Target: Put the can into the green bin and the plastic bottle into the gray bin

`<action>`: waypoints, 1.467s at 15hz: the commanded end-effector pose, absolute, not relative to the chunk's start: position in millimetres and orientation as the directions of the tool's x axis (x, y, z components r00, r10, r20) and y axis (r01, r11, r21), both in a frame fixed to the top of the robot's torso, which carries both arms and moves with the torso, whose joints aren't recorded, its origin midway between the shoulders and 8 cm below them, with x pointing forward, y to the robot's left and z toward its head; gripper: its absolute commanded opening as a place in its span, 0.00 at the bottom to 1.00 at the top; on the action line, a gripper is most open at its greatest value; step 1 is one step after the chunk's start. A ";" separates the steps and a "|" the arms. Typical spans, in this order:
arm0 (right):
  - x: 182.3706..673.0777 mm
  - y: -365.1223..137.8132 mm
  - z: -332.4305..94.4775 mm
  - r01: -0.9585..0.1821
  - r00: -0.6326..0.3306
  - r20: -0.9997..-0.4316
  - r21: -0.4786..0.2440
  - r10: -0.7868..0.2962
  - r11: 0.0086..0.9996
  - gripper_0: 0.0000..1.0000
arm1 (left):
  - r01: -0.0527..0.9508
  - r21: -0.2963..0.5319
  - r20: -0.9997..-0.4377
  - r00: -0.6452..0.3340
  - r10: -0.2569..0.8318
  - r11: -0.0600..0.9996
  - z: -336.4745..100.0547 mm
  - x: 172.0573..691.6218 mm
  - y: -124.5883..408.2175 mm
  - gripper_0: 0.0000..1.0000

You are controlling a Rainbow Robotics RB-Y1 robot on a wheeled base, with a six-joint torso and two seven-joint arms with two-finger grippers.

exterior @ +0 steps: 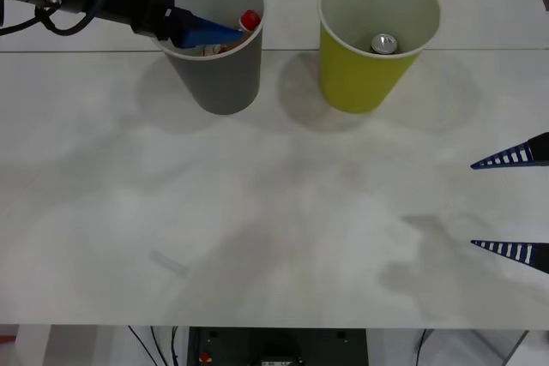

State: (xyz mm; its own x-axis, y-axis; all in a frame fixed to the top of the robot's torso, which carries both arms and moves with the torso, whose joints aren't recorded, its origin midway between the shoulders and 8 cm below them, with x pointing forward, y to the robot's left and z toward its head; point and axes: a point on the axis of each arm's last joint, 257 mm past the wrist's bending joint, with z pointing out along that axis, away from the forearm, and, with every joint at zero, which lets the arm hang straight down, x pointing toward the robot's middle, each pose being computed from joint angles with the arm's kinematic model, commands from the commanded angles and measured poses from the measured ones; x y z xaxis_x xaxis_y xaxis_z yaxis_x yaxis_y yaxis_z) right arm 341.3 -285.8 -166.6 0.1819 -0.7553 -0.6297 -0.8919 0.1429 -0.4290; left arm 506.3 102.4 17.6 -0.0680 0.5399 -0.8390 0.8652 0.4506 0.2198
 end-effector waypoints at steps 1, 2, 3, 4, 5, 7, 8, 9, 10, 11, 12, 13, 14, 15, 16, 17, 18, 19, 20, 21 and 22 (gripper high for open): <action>341.3 -285.8 -166.6 -0.892 0.182 -0.630 -0.429 -0.755 0.143 1.00 | 0.864 0.297 -0.803 -0.004 0.596 0.407 -12.1 490.1 128.0 1.00; 341.3 -285.8 -166.6 -0.892 0.182 -0.630 -0.429 -0.755 0.143 1.00 | 0.861 0.329 -0.785 0.021 0.619 0.388 -24.9 483.2 139.0 1.00; 341.3 -285.8 -166.6 -0.892 0.182 -0.630 -0.429 -0.755 0.143 1.00 | 0.860 0.354 -0.768 0.043 0.639 0.368 -33.1 477.6 148.1 1.00; 341.3 -285.8 -166.6 -0.892 0.182 -0.630 -0.429 -0.755 0.143 1.00 | 0.863 0.371 -0.752 0.063 0.656 0.343 -43.1 471.4 157.8 1.00; 341.3 -285.8 -166.6 -0.892 0.182 -0.630 -0.429 -0.755 0.143 1.00 | 0.864 0.385 -0.740 0.078 0.668 0.326 -51.6 466.2 165.3 1.00; 341.3 -285.8 -166.6 -0.892 0.182 -0.630 -0.429 -0.755 0.143 1.00 | 0.861 0.428 -0.698 0.122 0.705 0.275 -69.4 454.0 181.3 1.00; 341.3 -285.8 -166.6 -0.892 0.182 -0.630 -0.429 -0.755 0.143 1.00 | 0.860 0.448 -0.671 0.143 0.728 0.244 -76.9 448.5 189.1 1.00; 341.3 -285.8 -166.6 -0.892 0.182 -0.630 -0.429 -0.755 0.143 1.00 | 0.860 0.459 -0.646 0.154 0.747 0.220 -84.6 444.5 195.9 1.00; 341.3 -285.8 -166.6 -0.892 0.182 -0.630 -0.429 -0.755 0.143 1.00 | 0.862 0.470 -0.624 0.172 0.762 0.191 -93.7 438.0 204.5 1.00; 341.3 -285.8 -166.6 -0.892 0.182 -0.630 -0.429 -0.755 0.143 1.00 | 0.864 0.474 -0.616 0.186 0.766 0.172 -101.5 431.6 212.2 1.00; 341.3 -285.8 -166.6 -0.892 0.182 -0.630 -0.429 -0.755 0.143 1.00 | 0.861 0.484 -0.604 0.198 0.772 0.158 -107.6 426.7 218.7 1.00; 341.3 -285.8 -166.6 -0.892 0.182 -0.630 -0.429 -0.755 0.143 1.00 | 0.857 0.495 -0.588 0.207 0.782 0.146 -115.2 420.2 226.5 1.00; 341.3 -285.8 -166.6 -0.892 0.182 -0.630 -0.429 -0.755 0.143 1.00 | 0.854 0.504 -0.571 0.217 0.792 0.130 -122.2 413.0 231.4 1.00; 341.3 -285.8 -166.6 -0.892 0.182 -0.630 -0.429 -0.755 0.143 1.00 | 0.851 0.511 -0.557 0.224 0.800 0.118 -127.5 406.8 236.0 1.00; 341.3 -285.8 -166.6 -0.892 0.182 -0.630 -0.429 -0.755 0.143 1.00 | 0.849 0.516 -0.547 0.228 0.805 0.111 -132.1 400.1 240.4 1.00; 341.3 -285.8 -166.6 -0.892 0.182 -0.630 -0.429 -0.755 0.143 1.00 | 0.852 0.513 -0.544 0.226 0.808 0.107 -136.6 392.6 242.3 1.00; 341.3 -285.8 -166.6 -0.892 0.182 -0.630 -0.429 -0.755 0.143 1.00 | 0.851 0.515 -0.536 0.229 0.813 0.100 -139.6 386.3 244.1 1.00; 341.3 -285.8 -166.6 -0.892 0.182 -0.630 -0.429 -0.755 0.143 1.00 | 0.850 0.520 -0.525 0.241 0.816 0.084 -143.4 379.8 245.9 1.00; 341.3 -285.8 -166.6 -0.892 0.182 -0.630 -0.429 -0.755 0.143 1.00 | 0.848 0.527 -0.513 0.256 0.819 0.065 -148.7 374.2 249.1 1.00; 341.3 -285.8 -166.6 -0.892 0.182 -0.630 -0.429 -0.755 0.143 1.00 | 0.849 0.524 -0.514 0.253 0.820 0.066 -151.8 371.8 251.4 1.00; 341.3 -285.8 -166.6 -0.892 0.182 -0.630 -0.429 -0.755 0.143 1.00 | 0.846 0.532 -0.499 0.274 0.822 0.040 -156.0 367.7 252.9 1.00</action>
